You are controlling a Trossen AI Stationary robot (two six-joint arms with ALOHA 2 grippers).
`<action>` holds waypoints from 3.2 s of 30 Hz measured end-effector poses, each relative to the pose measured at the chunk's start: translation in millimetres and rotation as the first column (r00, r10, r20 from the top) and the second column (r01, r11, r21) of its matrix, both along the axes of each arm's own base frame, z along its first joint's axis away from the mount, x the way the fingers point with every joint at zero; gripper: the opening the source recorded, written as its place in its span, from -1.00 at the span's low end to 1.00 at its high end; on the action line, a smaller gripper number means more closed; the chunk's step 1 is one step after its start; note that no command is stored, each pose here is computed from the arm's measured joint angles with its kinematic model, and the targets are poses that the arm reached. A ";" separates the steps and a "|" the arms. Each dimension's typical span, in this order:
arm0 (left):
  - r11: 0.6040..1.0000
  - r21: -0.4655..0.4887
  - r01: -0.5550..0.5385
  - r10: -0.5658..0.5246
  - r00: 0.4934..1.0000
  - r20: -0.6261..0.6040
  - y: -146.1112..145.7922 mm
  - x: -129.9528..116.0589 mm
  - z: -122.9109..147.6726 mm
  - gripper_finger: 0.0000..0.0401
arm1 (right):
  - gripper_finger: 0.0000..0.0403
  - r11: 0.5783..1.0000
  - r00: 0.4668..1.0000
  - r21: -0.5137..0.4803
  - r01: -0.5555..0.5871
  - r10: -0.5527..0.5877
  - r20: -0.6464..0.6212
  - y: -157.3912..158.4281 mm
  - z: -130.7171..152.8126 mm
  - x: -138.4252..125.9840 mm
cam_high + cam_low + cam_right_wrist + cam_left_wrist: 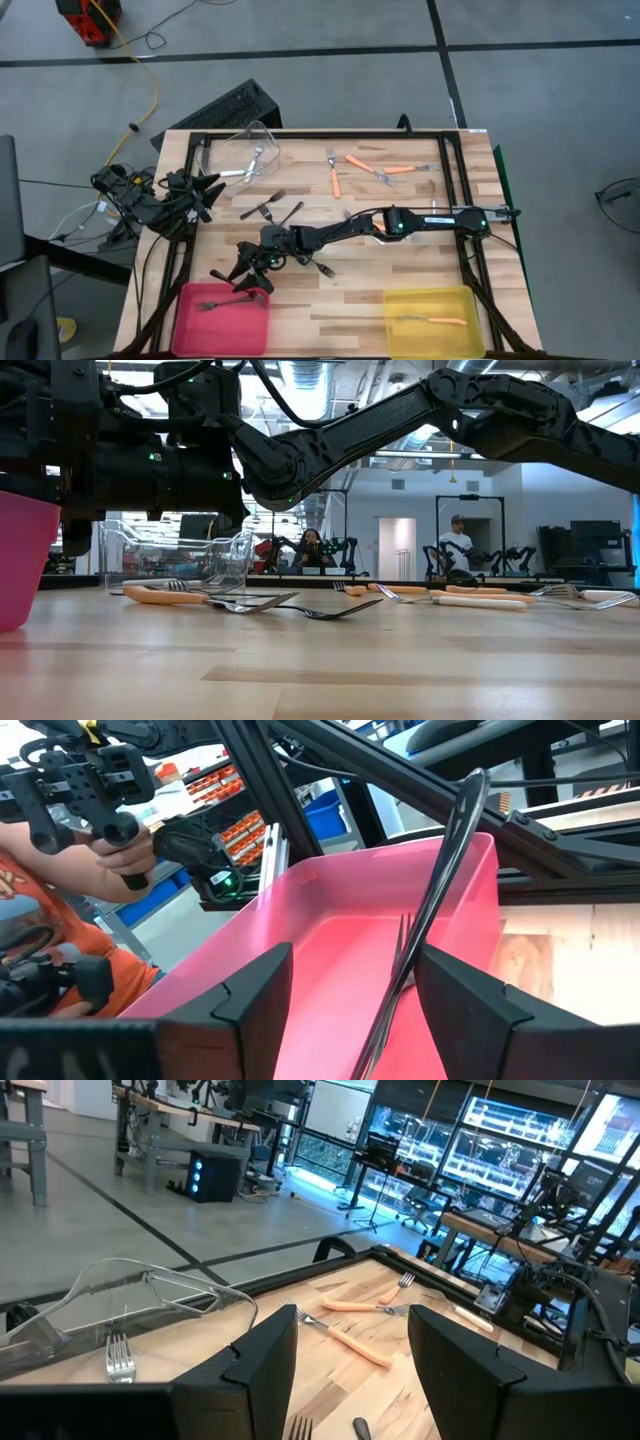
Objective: Sort silverware by color (type)
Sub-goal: Put the black fork into the red bin, then put the orange fork into the yellow bin
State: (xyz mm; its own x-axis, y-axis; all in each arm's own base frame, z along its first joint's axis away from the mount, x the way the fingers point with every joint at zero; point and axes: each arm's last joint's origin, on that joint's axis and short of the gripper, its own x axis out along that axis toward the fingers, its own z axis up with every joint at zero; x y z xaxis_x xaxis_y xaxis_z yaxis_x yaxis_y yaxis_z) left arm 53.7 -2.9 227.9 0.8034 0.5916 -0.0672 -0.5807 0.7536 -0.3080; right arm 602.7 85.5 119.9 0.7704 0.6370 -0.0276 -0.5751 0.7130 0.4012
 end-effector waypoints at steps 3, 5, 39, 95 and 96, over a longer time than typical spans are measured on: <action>1.000 0.000 0.000 0.000 1.000 0.000 0.0 0.0 0.0 -0.11 | 0.16 1.000 1.000 0.000 0.000 0.000 0.000 0.0 0.0 0.0; 1.000 0.000 0.000 0.000 1.000 0.000 0.0 0.0 0.0 -0.11 | 0.16 1.000 1.000 -0.001 0.006 -0.006 0.001 -0.1 0.1 0.1; 1.000 0.000 0.000 0.000 1.000 0.000 0.0 0.0 0.0 -0.11 | 0.19 0.991 0.995 -0.106 0.084 -0.089 -0.042 -30.9 29.9 0.0; 1.000 0.003 0.003 -0.003 1.000 -0.005 0.0 0.0 -0.5 -0.11 | 0.04 0.697 0.665 -0.695 0.174 -0.604 -0.439 -36.6 22.5 -45.6; 1.000 0.003 0.003 -0.003 1.000 -0.005 -0.1 0.0 -0.5 -0.11 | 0.06 0.700 0.661 -0.692 0.176 -0.605 -0.444 -35.6 19.4 -45.0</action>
State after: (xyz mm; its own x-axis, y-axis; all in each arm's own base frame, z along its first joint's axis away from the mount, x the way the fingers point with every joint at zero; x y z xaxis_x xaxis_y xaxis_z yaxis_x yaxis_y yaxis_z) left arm 53.7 -3.0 227.4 0.8050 0.5891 -0.0699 -0.5799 0.7564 -0.3026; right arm 557.7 49.9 139.3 0.6009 -0.0311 -0.7987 0.0379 0.9992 -0.0103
